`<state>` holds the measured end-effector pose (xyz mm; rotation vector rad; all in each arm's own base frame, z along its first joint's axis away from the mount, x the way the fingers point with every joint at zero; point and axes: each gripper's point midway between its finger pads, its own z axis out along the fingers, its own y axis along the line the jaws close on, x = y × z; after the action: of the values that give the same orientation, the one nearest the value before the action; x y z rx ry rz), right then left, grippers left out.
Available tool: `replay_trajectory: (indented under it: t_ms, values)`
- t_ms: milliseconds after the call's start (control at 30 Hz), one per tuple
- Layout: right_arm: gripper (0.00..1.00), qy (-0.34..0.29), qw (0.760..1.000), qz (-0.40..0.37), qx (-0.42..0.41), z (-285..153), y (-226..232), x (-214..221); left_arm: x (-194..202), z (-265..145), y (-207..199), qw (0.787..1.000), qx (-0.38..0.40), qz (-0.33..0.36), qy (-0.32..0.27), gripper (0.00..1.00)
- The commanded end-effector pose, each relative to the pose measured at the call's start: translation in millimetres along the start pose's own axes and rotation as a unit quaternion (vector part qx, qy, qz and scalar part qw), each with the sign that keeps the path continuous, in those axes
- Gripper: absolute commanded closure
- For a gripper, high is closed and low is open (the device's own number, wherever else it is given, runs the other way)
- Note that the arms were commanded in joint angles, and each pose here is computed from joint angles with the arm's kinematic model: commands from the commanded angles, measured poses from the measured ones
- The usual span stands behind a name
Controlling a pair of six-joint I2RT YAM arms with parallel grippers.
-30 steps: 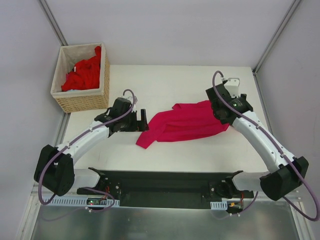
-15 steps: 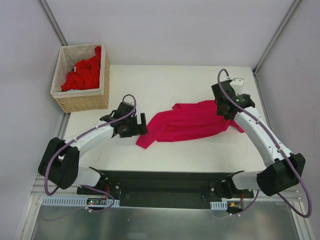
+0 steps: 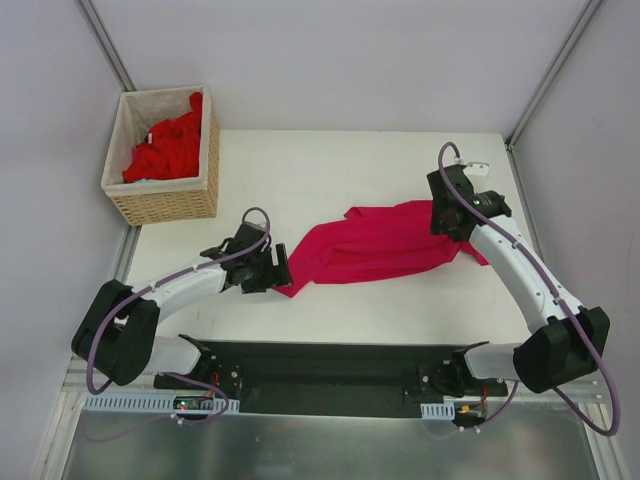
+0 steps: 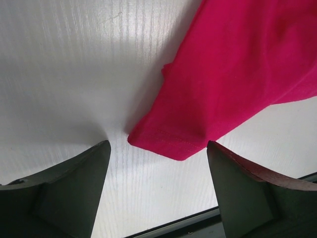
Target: Fold and stack the t-shirts
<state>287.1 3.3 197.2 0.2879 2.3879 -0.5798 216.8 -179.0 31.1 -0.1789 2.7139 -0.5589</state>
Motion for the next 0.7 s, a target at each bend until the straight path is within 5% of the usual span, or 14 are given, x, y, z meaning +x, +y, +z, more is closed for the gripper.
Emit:
replay_trajectory:
  t_ms: [0,433,667]
  values:
    - [0.06,-0.009,1.0,0.008,-0.012,-5.5,-3.6,0.0,1.0,5.5,-3.4,1.0,0.01,-0.006,-0.008,0.25]
    - [0.07,-0.018,1.0,0.011,-0.016,-9.5,-7.0,-1.7,-3.7,23.7,7.4,1.0,-0.017,-0.006,-0.014,0.73]
    - [0.08,-0.009,1.0,0.003,-0.014,-3.5,-1.4,-0.5,-9.8,16.0,7.6,0.999,-0.018,-0.008,-0.032,0.79]
